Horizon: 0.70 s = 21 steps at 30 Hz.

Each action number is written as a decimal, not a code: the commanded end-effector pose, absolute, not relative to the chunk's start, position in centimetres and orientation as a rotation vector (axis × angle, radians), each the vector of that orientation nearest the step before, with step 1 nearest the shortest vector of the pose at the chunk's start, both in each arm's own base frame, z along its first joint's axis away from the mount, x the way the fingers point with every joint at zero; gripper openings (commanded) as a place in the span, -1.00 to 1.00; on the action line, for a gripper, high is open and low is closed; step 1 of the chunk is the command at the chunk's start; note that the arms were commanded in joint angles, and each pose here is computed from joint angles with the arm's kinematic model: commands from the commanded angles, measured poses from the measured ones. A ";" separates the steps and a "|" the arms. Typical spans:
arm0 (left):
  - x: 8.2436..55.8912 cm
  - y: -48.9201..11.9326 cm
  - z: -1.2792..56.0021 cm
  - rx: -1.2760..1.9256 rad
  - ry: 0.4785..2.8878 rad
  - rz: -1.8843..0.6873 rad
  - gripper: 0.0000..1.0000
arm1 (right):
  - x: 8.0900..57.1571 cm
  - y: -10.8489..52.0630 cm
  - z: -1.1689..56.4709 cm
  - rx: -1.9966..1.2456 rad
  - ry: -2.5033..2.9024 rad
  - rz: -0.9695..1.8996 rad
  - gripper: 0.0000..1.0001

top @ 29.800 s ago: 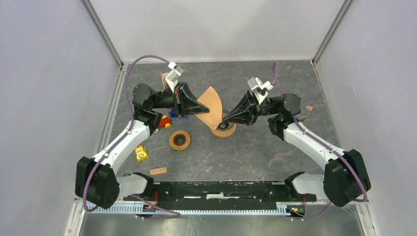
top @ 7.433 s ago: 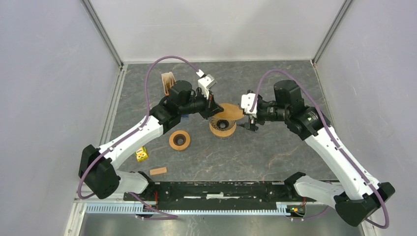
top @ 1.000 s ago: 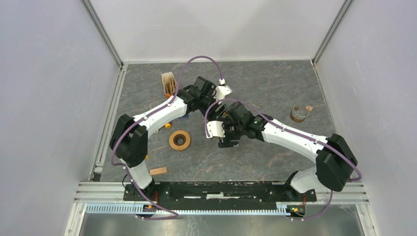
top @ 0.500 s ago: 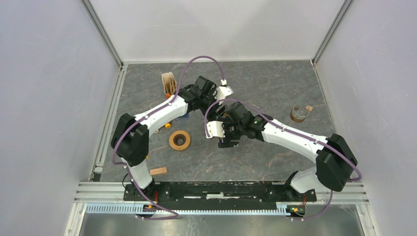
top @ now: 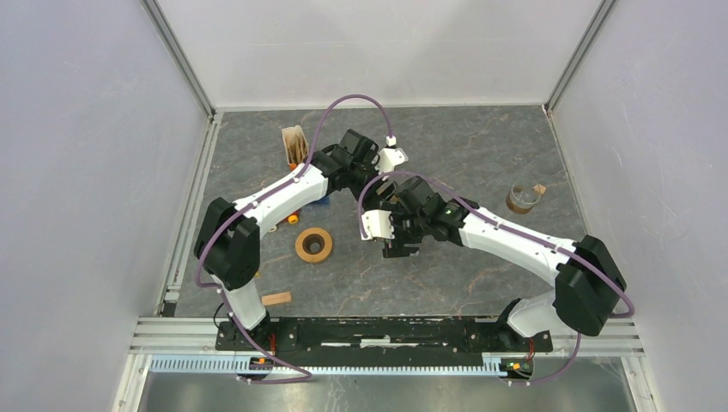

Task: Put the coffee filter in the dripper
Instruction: Place the coffee filter in the coffee dripper.

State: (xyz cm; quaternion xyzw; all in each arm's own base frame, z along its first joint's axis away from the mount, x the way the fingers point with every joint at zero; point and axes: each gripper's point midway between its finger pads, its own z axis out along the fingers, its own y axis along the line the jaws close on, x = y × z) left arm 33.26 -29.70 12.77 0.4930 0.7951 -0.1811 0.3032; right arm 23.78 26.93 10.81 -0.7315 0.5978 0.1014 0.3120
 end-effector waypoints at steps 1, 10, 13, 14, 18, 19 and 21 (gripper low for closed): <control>34.4 -29.7 16.1 1.316 2.004 -0.431 0.76 | 24.4 27.3 14.1 -1.868 1.535 0.267 0.73; 34.3 -29.6 18.0 1.300 1.961 -0.428 0.84 | 24.5 27.8 16.1 -1.833 1.509 0.297 0.76; 34.2 -29.6 18.4 1.295 1.955 -0.432 0.87 | 24.5 27.8 16.3 -1.828 1.509 0.302 0.76; 34.2 -29.7 18.5 1.293 1.952 -0.435 0.87 | 24.5 27.7 16.4 -1.825 1.506 0.304 0.76; 34.2 -29.8 19.5 1.286 1.928 -0.439 0.91 | 24.3 27.7 17.0 -1.813 1.501 0.325 0.76; 34.2 -29.8 19.7 1.284 1.924 -0.440 0.93 | 24.2 27.7 17.1 -1.811 1.499 0.333 0.76; 34.1 -29.8 20.1 1.277 1.917 -0.443 0.96 | 24.0 27.7 17.3 -1.806 1.497 0.348 0.76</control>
